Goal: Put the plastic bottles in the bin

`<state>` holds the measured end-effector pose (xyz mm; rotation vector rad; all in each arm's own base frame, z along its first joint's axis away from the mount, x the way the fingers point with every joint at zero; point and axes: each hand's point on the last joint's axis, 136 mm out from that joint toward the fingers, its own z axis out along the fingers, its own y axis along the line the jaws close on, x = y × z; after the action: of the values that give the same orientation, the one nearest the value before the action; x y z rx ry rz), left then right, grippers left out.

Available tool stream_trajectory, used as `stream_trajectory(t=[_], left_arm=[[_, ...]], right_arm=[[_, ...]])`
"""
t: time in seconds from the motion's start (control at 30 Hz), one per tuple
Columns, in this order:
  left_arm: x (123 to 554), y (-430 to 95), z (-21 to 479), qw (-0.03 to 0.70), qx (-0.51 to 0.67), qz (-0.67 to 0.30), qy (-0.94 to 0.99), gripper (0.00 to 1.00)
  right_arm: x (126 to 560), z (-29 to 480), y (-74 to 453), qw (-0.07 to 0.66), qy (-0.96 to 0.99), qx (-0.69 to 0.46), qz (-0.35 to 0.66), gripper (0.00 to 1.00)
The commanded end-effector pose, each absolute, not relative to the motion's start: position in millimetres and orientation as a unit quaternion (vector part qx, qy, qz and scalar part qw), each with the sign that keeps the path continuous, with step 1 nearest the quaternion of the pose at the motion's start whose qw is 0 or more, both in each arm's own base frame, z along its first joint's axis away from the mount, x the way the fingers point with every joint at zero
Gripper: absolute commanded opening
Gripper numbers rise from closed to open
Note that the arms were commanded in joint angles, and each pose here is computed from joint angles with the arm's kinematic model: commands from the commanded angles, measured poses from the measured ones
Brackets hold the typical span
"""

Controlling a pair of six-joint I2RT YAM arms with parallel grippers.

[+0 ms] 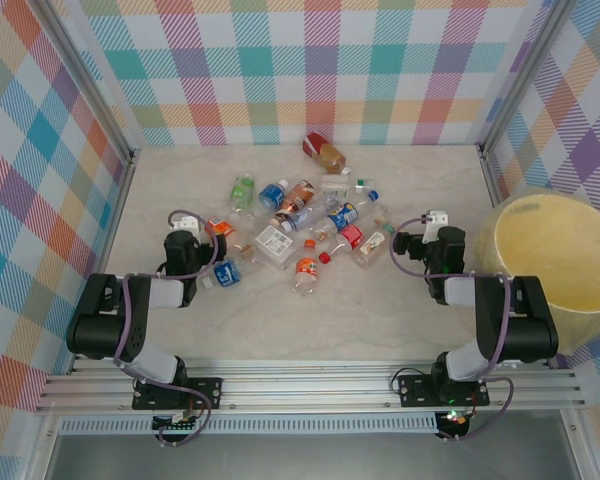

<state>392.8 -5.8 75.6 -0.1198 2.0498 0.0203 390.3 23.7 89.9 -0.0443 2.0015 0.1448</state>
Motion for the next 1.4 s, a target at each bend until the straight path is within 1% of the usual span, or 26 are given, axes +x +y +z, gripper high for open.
stream_trajectory(t=[0.0, 0.17, 0.23, 0.3, 0.37, 0.47, 0.53, 0.57, 0.63, 0.73, 0.87, 0.97, 1.07, 1.2, 1.27, 1.33, 1.37], left_arm=[[396, 3, 110, 0.518, -0.08, 0.021, 0.851, 1.0], [382, 23, 143, 0.528, -0.166, 0.041, 0.832, 1.0], [374, 28, 156, 0.512, -0.21, 0.036, 0.832, 1.0], [364, 23, 163, 0.479, -0.236, 0.017, 0.845, 1.0], [354, 7, 163, 0.434, -0.226, -0.015, 0.872, 1.0], [329, -10, 145, 0.35, -0.251, -0.04, 0.902, 1.0], [318, -39, 130, 0.312, -0.225, -0.085, 0.919, 1.0], [313, -46, 127, 0.304, -0.214, -0.08, 0.925, 1.0], [308, -57, 122, 0.302, -0.185, -0.072, 0.932, 1.0], [311, -83, 118, 0.301, -0.127, -0.119, 0.938, 1.0], [303, -108, 98, 0.3, -0.038, -0.116, 0.946, 1.0], [294, -117, 86, 0.282, -0.016, -0.102, 0.954, 1.0], [284, -130, 88, 0.271, 0.009, -0.094, 0.958, 1.0], [270, -169, 94, 0.244, 0.025, -0.164, 0.956, 1.0], [263, -176, 93, 0.233, 0.041, -0.151, 0.96, 1.0], [263, -164, 92, 0.238, 0.047, -0.095, 0.965, 1.0], [265, -150, 91, 0.246, 0.042, -0.05, 0.967, 1.0]], right_arm=[[395, 122, 26, 0.533, 0.843, -0.024, 0.072, 1.0], [398, 147, 30, 0.521, 0.848, 0.0, 0.099, 1.0], [400, 154, 36, 0.509, 0.852, 0.009, 0.123, 1.0], [401, 161, 44, 0.493, 0.856, 0.03, 0.155, 1.0], [402, 165, 51, 0.482, 0.856, 0.044, 0.181, 1.0], [404, 170, 65, 0.476, 0.851, 0.05, 0.213, 1.0], [407, 173, 74, 0.479, 0.848, 0.047, 0.223, 1.0], [408, 174, 76, 0.478, 0.847, 0.046, 0.226, 1.0], [411, 178, 81, 0.479, 0.845, 0.046, 0.232, 1.0], [412, 182, 89, 0.478, 0.844, 0.038, 0.239, 1.0], [409, 184, 91, 0.479, 0.845, 0.033, 0.235, 1.0], [407, 184, 89, 0.479, 0.847, 0.031, 0.229, 1.0], [406, 183, 89, 0.477, 0.849, 0.03, 0.225, 1.0], [408, 180, 89, 0.475, 0.851, 0.03, 0.223, 1.0], [410, 178, 90, 0.472, 0.852, 0.031, 0.222, 1.0], [412, 178, 91, 0.47, 0.853, 0.031, 0.224, 1.0], [413, 178, 91, 0.47, 0.853, 0.031, 0.224, 1.0]])
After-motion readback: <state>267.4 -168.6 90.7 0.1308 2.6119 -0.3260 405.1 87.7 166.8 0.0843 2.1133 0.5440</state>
